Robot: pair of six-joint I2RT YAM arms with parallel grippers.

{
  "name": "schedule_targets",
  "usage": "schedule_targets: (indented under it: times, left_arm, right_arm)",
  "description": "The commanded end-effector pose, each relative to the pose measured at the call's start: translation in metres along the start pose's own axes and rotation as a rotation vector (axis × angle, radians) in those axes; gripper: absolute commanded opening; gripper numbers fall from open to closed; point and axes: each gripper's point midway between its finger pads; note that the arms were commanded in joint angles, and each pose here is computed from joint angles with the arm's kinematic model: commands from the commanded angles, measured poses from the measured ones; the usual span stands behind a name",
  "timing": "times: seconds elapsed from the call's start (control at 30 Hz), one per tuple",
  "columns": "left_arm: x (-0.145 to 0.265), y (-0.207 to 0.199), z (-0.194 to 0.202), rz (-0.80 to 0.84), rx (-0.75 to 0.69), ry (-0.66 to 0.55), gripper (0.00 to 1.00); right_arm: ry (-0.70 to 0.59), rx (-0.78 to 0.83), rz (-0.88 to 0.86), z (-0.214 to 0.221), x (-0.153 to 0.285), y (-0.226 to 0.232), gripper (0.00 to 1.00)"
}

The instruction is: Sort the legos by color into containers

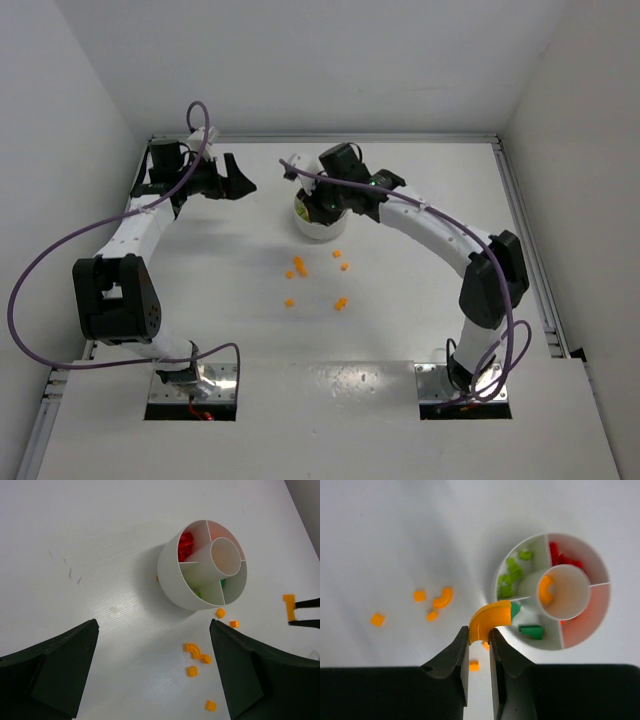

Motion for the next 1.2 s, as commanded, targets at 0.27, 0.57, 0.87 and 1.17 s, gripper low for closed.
schedule_targets:
  times: [0.27, 0.57, 0.87, 1.17]
  left_arm:
    - [0.001, 0.006, -0.02, -0.04, 0.03, -0.039, 1.0]
    - [0.001, 0.008, -0.02, -0.048, 0.021, -0.042, 1.0]
    - [0.001, 0.009, -0.02, -0.049, 0.012, -0.042, 1.0]
    - [0.001, -0.003, -0.008, 0.047, -0.054, 0.008, 1.0]
  right_arm:
    - [-0.009, -0.063, 0.188, -0.019, 0.004, -0.081, 0.05]
    - [0.019, -0.089, 0.183, -0.005, -0.017, -0.096, 0.05]
    - [0.04, -0.1, 0.177, 0.003, -0.031, -0.102, 0.13]
    - [0.058, -0.103, 0.187, 0.008, -0.034, -0.103, 0.4]
Point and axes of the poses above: each gripper's point midway between its finger pads, its own x axis back along the fingers, its own y axis along the line the jaws close on, z = x × y, and after that the axes turned 14 degrees about x, right-handed
